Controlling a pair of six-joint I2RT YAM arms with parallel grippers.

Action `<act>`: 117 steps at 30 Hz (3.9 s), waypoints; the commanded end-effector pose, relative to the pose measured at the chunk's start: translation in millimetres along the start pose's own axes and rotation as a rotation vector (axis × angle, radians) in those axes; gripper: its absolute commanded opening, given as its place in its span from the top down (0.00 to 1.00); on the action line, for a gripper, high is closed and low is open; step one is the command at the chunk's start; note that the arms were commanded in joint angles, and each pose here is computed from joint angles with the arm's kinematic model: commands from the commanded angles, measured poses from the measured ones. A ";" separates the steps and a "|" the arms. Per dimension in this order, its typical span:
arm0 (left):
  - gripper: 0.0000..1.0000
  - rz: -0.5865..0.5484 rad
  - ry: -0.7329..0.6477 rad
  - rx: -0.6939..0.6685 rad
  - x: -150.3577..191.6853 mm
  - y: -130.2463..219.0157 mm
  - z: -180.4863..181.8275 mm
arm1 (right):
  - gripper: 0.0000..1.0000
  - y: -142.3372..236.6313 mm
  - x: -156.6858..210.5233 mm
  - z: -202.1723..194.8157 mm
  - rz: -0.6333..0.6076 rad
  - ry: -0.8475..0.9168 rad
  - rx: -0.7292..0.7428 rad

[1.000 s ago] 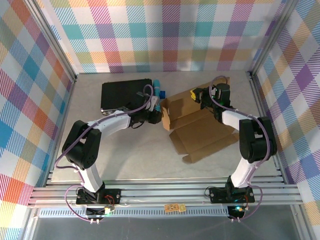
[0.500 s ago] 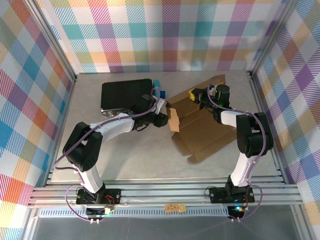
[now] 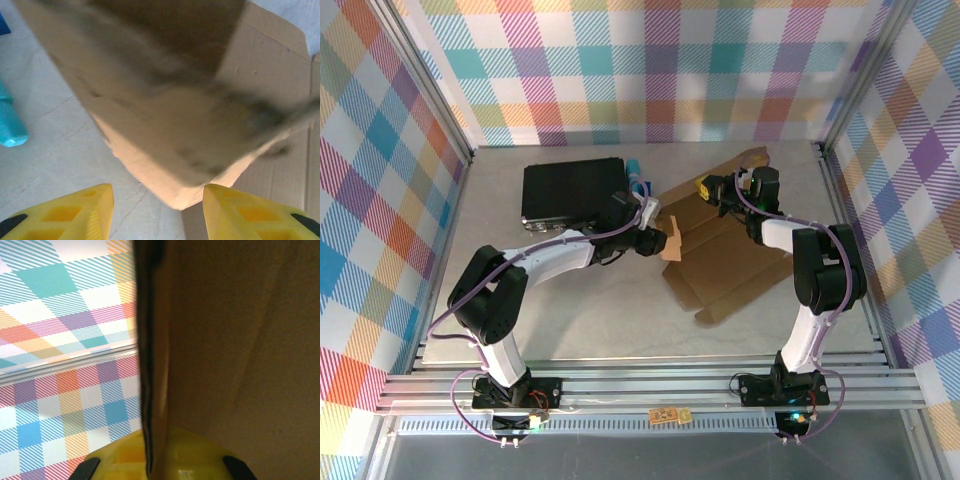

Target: Fold the paper box

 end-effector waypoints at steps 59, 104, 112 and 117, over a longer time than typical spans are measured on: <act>0.65 0.122 -0.031 -0.738 28.3 -32.5 -7.8 | 1.00 41.4 38.1 -16.4 -0.012 0.041 -0.064; 1.00 0.309 -0.120 -1.143 29.5 9.8 52.2 | 0.36 85.6 67.3 5.7 -0.294 -0.008 0.322; 1.00 0.250 -0.208 -1.133 31.8 39.4 63.2 | 0.31 129.6 61.2 55.5 -0.349 0.123 0.278; 1.00 0.231 -0.221 -1.080 33.8 48.6 67.6 | 0.38 115.6 44.5 76.5 -0.342 0.316 0.335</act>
Point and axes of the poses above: each hand's point on the last joint's axis, 136 mm out from that joint toward the fingers, its own y axis back along the fingers, its own z axis along the line the jaws close on, x = y × z, the point moved 4 cm from there along y, back along the fingers, and after that the axes turned 13 degrees about -y, right-handed, at the moved point
